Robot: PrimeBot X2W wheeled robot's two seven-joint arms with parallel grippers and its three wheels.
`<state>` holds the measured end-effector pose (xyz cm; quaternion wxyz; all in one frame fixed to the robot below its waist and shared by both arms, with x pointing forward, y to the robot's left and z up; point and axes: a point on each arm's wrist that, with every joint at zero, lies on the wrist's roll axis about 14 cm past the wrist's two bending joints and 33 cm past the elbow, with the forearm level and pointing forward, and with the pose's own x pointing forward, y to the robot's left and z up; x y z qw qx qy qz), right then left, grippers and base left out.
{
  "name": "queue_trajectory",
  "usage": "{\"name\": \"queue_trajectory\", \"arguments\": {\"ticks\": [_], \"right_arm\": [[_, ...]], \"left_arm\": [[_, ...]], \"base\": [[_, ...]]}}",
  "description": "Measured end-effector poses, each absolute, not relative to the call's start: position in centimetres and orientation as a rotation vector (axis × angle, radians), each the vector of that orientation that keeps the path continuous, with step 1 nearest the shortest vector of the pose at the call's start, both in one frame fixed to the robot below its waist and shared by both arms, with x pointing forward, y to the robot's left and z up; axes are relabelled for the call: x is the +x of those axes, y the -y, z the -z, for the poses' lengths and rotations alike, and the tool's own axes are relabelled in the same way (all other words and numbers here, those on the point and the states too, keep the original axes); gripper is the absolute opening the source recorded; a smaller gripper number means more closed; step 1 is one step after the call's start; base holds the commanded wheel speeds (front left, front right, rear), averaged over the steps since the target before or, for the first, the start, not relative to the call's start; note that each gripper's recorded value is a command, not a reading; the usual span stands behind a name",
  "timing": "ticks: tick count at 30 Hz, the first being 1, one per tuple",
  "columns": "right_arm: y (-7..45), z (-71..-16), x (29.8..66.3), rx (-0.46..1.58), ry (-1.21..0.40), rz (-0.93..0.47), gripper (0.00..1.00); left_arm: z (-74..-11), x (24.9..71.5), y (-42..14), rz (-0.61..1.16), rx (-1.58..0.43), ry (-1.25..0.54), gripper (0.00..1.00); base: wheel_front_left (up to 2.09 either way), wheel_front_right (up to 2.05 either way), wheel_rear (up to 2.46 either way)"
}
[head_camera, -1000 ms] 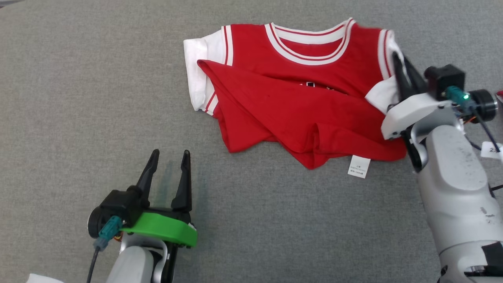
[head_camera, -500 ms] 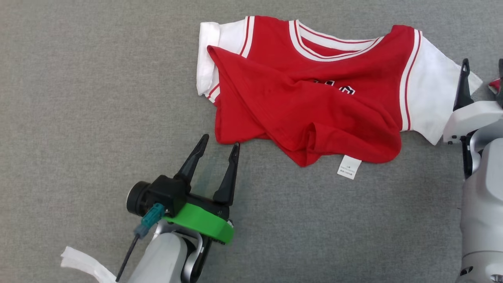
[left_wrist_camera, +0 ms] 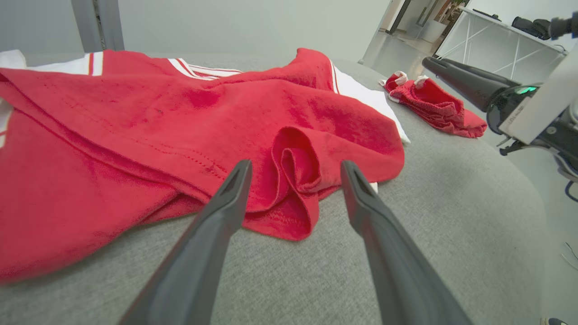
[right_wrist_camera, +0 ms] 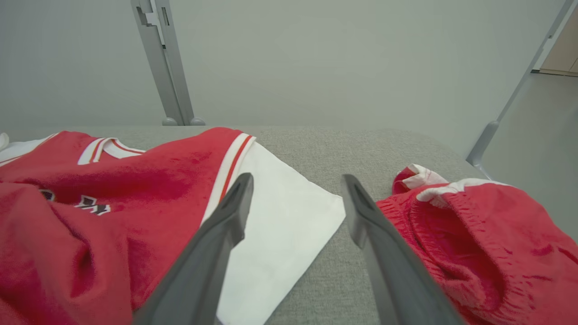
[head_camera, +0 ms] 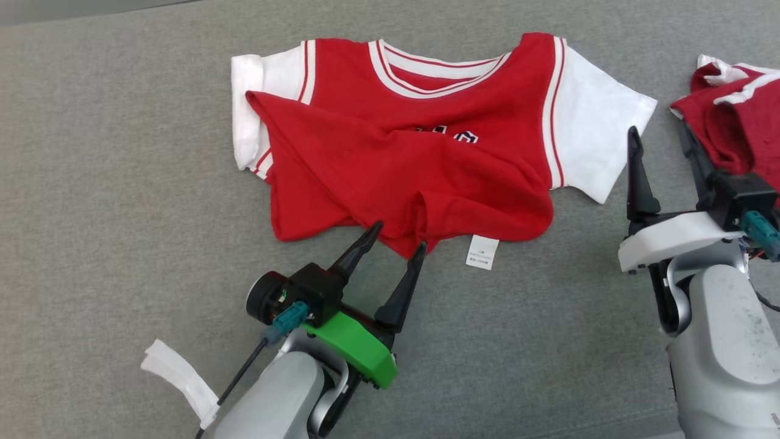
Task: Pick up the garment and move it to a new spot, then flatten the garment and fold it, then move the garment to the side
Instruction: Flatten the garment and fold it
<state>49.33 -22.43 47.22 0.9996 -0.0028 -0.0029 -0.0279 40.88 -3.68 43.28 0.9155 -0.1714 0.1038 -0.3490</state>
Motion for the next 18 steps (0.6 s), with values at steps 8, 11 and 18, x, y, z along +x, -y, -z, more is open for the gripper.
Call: {"name": "queue_trajectory", "arguments": {"ticks": [8, 11, 18], "right_arm": [[24.0, -46.4, 46.0, 0.002, -0.032, 0.088, 1.0], [24.8, -46.2, 45.2, 0.002, -0.04, 0.107, 1.0], [25.8, -45.8, 43.8, 0.0, -0.06, 0.137, 1.0]], "left_arm": [[-41.2, 40.4, 6.9, 0.848, -0.309, -0.287, 1.0], [-40.7, 40.8, 7.5, 0.867, -0.304, -0.301, 1.0], [-40.5, 41.6, 8.1, 0.865, -0.321, -0.311, 0.26]], "base": [[0.0, 0.0, 0.0], [0.0, 0.0, 0.0], [0.0, 0.0, 0.0]]}}
